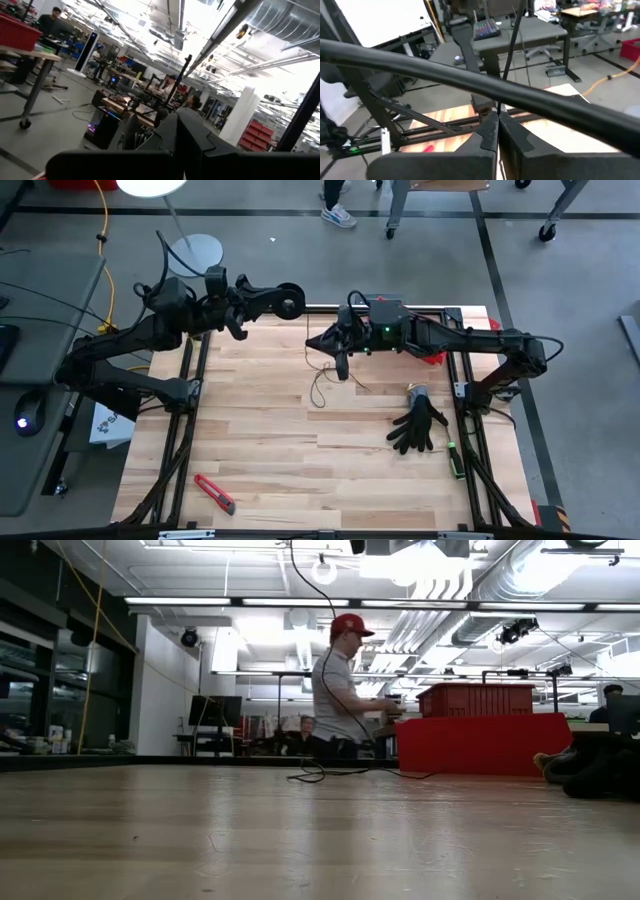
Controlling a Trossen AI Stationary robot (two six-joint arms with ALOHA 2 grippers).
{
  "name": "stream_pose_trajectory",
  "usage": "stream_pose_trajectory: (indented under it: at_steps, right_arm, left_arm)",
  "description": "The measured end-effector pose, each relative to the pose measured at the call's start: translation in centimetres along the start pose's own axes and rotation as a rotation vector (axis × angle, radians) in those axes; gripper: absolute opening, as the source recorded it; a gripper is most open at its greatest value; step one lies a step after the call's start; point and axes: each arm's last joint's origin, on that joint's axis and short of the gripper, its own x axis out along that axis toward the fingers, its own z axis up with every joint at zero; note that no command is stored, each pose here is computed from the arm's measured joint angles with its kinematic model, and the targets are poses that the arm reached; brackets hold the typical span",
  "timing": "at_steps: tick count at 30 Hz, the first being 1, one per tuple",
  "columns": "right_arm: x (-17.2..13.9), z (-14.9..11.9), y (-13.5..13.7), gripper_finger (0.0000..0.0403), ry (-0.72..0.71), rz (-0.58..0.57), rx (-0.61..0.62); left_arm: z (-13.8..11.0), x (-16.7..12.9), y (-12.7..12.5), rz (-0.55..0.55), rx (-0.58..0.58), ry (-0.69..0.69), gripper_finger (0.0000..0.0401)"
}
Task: Coil cords
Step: Coil the black wire on the spool
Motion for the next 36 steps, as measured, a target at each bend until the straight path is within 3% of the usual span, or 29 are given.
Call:
stream_pose_trajectory:
  at_steps: [16,25,36]
  right_arm:
    - [0.0,1.7,-0.1,0.0,-0.183,0.018,-0.017]
    - [1.8,1.0,-0.4,0.0,-0.236,0.034,0.004]
    - [3.4,0.7,-0.7,0.0,-0.333,0.052,0.006]
  left_arm:
    - [0.3,1.0,0.0,0.012,-0.045,-0.132,0.0003]
    - [-0.2,2.3,0.3,0.001,-0.069,-0.184,0.0003]
    - [-0.8,3.4,0.5,-0.042,-0.251,-0.228,0.0003]
